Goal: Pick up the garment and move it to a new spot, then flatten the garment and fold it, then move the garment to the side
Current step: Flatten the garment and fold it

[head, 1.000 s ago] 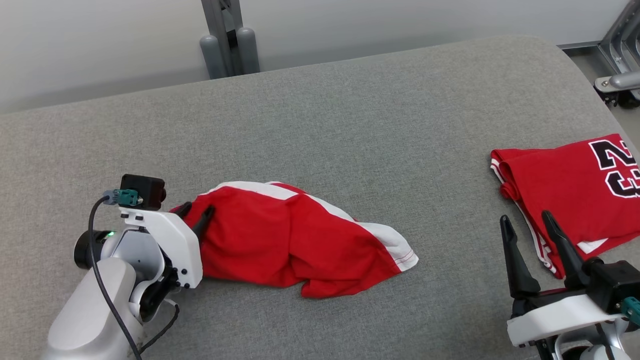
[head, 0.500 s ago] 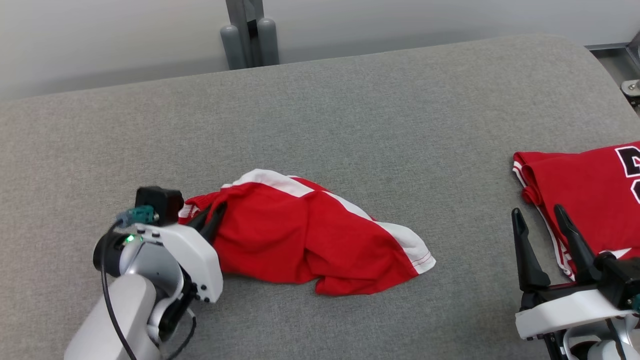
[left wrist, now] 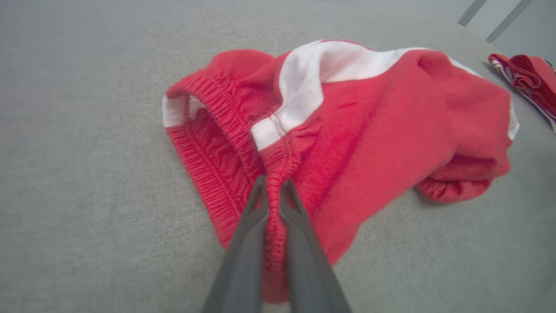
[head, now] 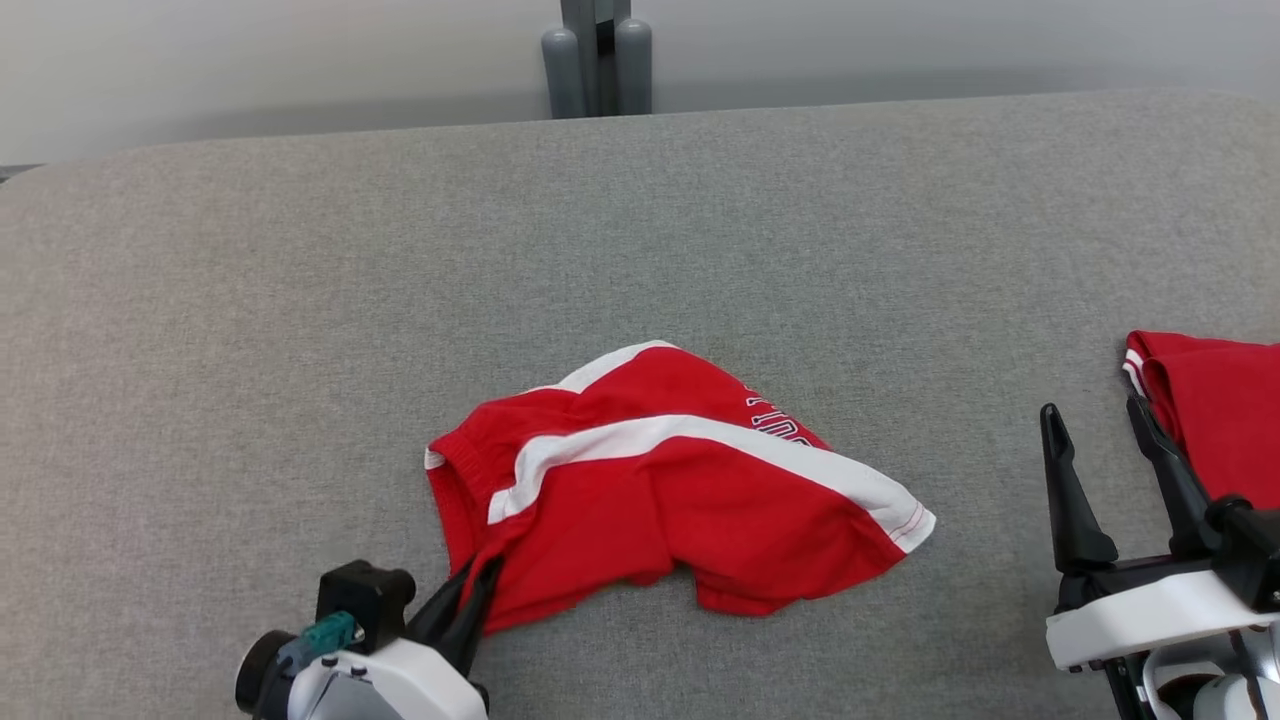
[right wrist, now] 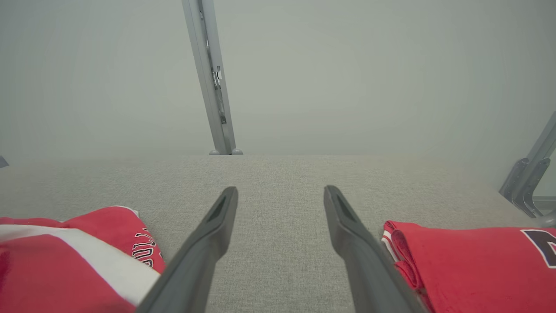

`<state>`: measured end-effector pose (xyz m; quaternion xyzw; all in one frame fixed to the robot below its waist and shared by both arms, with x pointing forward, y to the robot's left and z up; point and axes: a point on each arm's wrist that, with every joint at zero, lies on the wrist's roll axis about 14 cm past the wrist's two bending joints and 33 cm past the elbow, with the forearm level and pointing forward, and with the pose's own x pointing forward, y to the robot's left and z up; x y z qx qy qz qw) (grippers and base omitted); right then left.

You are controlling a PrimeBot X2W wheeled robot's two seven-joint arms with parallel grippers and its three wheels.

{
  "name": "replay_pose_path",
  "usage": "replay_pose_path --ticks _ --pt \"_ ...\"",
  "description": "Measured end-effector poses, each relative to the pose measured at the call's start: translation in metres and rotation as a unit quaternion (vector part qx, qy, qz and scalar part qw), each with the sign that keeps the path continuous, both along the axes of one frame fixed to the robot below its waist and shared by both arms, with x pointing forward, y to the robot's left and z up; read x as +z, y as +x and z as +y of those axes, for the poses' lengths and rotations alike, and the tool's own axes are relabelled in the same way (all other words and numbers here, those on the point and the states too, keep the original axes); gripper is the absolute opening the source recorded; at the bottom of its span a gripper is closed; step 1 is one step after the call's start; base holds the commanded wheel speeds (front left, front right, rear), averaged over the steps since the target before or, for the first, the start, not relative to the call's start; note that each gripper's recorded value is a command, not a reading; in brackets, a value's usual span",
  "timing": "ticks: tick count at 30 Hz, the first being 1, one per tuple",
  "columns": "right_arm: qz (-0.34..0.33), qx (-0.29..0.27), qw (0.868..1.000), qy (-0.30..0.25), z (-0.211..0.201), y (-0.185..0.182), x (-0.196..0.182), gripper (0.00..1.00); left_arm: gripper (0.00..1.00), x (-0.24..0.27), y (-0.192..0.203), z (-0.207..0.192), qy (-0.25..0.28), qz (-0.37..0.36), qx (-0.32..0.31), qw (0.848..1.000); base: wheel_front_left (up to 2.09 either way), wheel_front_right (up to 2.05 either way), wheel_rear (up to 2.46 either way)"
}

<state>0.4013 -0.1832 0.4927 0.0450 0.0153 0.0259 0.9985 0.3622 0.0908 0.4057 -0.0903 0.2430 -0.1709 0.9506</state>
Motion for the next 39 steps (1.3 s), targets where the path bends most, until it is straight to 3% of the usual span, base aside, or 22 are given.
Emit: replay_pose_path --ticks 8,9,10,18,24,31,39 --pt "0.002 0.014 1.0 0.0 0.009 0.007 0.0 1.0 0.0 -0.035 -0.035 0.011 -0.004 0.058 0.029 0.998 0.0 0.0 0.0" --pt "0.002 0.015 1.0 -0.001 0.01 0.007 0.0 1.0 0.47 -0.041 -0.039 0.014 -0.006 0.071 0.037 0.997 0.0 0.0 0.0" --pt "0.001 0.015 1.0 -0.001 0.01 0.007 0.001 1.0 1.0 -0.041 -0.039 0.015 -0.007 0.071 0.04 0.997 0.0 0.0 0.0" --pt "-0.013 0.008 1.0 -0.005 0.005 0.002 0.014 1.0 1.0 -0.019 -0.028 0.038 -0.011 0.026 0.087 0.996 0.0 0.0 0.0" --pt "-0.024 0.007 1.0 -0.009 0.004 -0.005 0.024 1.0 1.0 0.03 -0.01 0.058 -0.016 -0.063 0.123 0.99 0.0 0.0 0.0" --pt "-0.035 0.014 0.999 -0.01 0.008 -0.011 0.034 1.0 1.0 0.103 0.014 0.07 -0.023 -0.18 0.148 0.972 0.0 0.0 0.0" --pt "-0.038 0.02 0.999 -0.013 0.013 -0.017 0.038 1.0 1.0 0.147 0.033 0.071 -0.04 -0.251 0.154 0.955 0.0 0.0 0.0"
